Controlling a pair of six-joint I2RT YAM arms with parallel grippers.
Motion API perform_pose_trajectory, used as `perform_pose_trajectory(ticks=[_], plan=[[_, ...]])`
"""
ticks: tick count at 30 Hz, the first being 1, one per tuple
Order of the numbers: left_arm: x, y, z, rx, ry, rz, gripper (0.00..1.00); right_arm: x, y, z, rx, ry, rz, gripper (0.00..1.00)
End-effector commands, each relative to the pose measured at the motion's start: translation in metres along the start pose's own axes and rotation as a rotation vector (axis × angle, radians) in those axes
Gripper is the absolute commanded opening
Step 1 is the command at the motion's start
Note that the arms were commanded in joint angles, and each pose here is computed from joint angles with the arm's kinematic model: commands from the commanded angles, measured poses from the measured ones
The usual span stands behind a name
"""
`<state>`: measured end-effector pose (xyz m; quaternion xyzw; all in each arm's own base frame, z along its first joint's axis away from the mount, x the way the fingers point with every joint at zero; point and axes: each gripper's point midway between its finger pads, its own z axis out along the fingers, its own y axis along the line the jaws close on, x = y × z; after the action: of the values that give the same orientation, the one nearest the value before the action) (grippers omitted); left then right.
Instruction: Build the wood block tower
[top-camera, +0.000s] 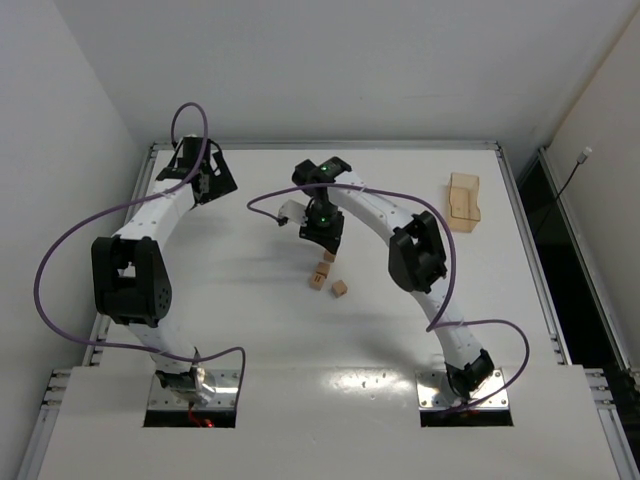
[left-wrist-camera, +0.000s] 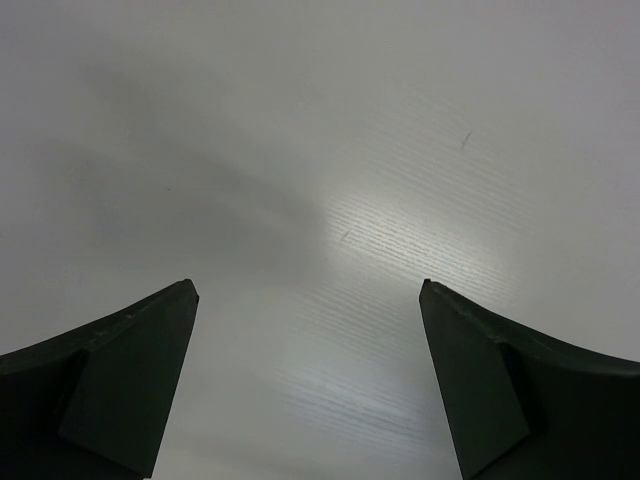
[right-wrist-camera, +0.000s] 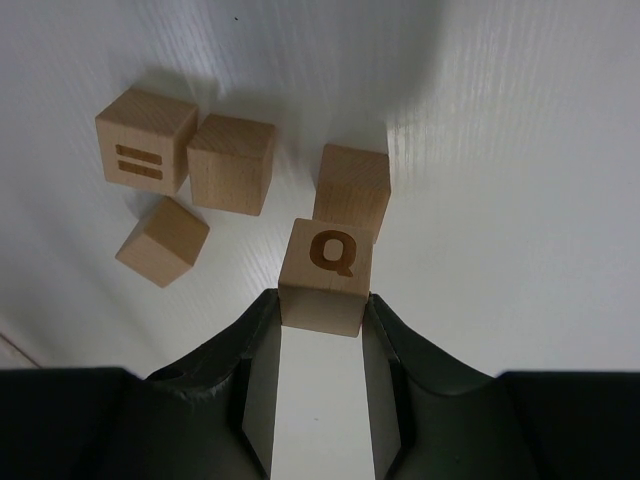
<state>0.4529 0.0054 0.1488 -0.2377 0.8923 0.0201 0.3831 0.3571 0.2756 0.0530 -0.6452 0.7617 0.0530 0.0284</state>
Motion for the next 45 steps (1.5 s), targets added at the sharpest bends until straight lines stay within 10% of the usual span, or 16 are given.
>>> perform_pose_trajectory(ticks=[1, 28, 45], plan=[[-0.011, 0.003, 0.000, 0.011, -0.031, -0.027, 0.92, -0.009, -0.004, -0.007, 0.021, -0.022, -0.003, 0.00], [-0.003, 0.008, 0.009, 0.012, 0.003, -0.034, 0.92, -0.013, -0.008, 0.006, 0.034, -0.008, -0.003, 0.02], [-0.001, 0.006, 0.014, 0.016, 0.016, -0.032, 0.92, -0.019, -0.009, 0.003, 0.046, -0.036, 0.004, 0.54]])
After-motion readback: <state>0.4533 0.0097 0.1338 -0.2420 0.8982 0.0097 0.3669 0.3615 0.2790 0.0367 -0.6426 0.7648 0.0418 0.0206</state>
